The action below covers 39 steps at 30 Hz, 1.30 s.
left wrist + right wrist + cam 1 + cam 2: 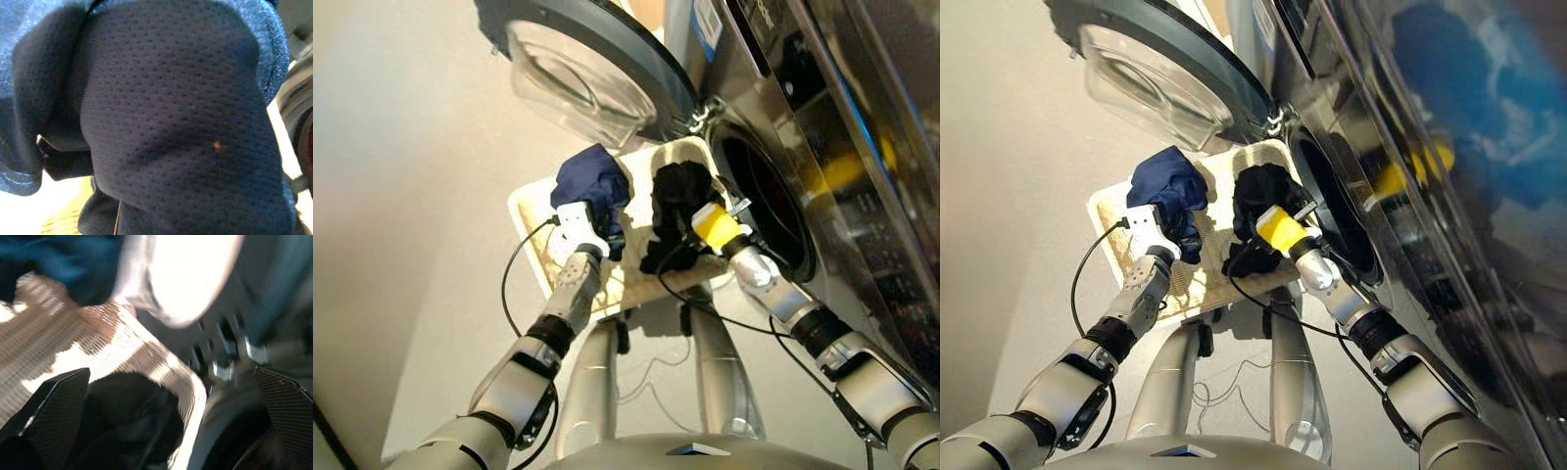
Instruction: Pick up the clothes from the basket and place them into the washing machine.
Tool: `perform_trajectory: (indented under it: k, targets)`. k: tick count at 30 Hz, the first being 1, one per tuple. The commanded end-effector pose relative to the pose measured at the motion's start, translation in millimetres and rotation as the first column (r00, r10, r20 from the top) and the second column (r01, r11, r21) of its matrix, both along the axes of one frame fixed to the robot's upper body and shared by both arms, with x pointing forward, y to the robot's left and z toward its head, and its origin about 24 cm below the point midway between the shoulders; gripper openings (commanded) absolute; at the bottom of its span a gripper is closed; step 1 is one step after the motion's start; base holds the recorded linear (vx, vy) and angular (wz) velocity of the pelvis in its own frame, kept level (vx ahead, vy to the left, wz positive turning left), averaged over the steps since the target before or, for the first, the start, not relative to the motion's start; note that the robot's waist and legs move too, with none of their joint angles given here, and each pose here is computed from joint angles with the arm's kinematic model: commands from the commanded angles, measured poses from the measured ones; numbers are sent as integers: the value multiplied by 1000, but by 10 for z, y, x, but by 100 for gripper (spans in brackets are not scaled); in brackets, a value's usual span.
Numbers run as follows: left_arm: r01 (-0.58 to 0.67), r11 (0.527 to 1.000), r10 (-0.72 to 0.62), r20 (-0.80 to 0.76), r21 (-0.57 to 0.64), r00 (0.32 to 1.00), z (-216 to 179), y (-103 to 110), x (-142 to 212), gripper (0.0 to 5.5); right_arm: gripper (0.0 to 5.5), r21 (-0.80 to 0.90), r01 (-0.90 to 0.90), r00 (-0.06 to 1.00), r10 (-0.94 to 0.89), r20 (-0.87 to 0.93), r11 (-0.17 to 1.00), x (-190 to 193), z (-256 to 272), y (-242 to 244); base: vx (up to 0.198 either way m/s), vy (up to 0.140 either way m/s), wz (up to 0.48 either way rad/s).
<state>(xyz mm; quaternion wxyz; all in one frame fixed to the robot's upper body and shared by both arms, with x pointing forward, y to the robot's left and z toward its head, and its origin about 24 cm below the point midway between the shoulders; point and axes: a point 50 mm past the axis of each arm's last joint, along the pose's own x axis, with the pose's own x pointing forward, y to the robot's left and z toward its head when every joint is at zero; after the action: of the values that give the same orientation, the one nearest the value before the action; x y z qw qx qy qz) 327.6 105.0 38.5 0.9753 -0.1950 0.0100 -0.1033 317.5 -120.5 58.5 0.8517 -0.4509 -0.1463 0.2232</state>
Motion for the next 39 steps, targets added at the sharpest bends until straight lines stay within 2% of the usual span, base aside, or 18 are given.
perform_trajectory:
  k: [1, 10, 16, 17, 19, 20, 24, 26, 27, 28, 30, 37, 38, 39]
  targets:
    - [85, 989, -66, 151, -123, 986, 290, -139, -32, 0, 550, -150, -92, 988, 108, 108, 984, 7, 95, 122, 0, 0, 0]
    - [260, 924, -213, 188, -280, 959, 394, -398, -263, 0, 550, -252, -179, 962, 223, 156, 951, 8, 127, 433, 0, 0, 0]
    - [348, 884, -305, 178, -312, 936, 366, -529, -405, 0, 550, -261, -180, 947, 239, 215, 949, 49, 225, 533, 0, 0, 0]
    - [377, 865, -337, 173, -332, 925, 361, -586, -450, 0, 550, -287, -177, 934, 253, 254, 941, 66, 274, 566, 0, 0, 0]
    - [391, 857, -352, 174, -335, 920, 363, -604, -473, 0, 550, -289, -172, 927, 254, 275, 942, 75, 301, 578, 0, 0, 0]
    - [424, 835, -386, 175, -351, 906, 370, -639, -528, 0, 550, -280, -169, 913, 257, 317, 945, 98, 384, 638, 0, 0, 0]
    - [487, 789, -460, 166, -376, 872, 362, -725, -604, 0, 550, -291, -193, 901, 287, 326, 937, 110, 445, 759, 0, 0, 0]
    - [497, 780, -473, 161, -379, 866, 349, -745, -616, 0, 550, -302, -204, 897, 301, 322, 931, 102, 439, 787, 0, 0, 0]
    - [508, 769, -488, 156, -388, 859, 342, -775, -632, 0, 511, -311, -221, 892, 321, 319, 924, 85, 431, 825, 0, 0, 0]
    - [518, 768, -498, 157, -377, 853, 343, -789, -642, 0, 261, -312, -226, 892, 324, 314, 923, 83, 424, 838, 0, 0, 0]
    - [546, 759, -528, 155, -355, 835, 345, -805, -662, 0, 0, -306, -236, 895, 329, 301, 922, 73, 400, 862, 0, 0, 0]
    - [570, 749, -557, 146, -338, 818, 334, -833, -680, 0, 0, -223, -258, 910, 314, 271, 940, 23, 355, 911, 0, 0, 0]
    - [569, 751, -556, 144, -335, 819, 332, -834, -676, 252, 0, -201, -254, 915, 302, 267, 946, 20, 353, 909, 0, 0, 0]
    - [564, 756, -549, 148, -331, 823, 341, -825, -672, 550, 0, -165, -248, 921, 285, 265, 955, 15, 359, 900, 0, 0, 0]
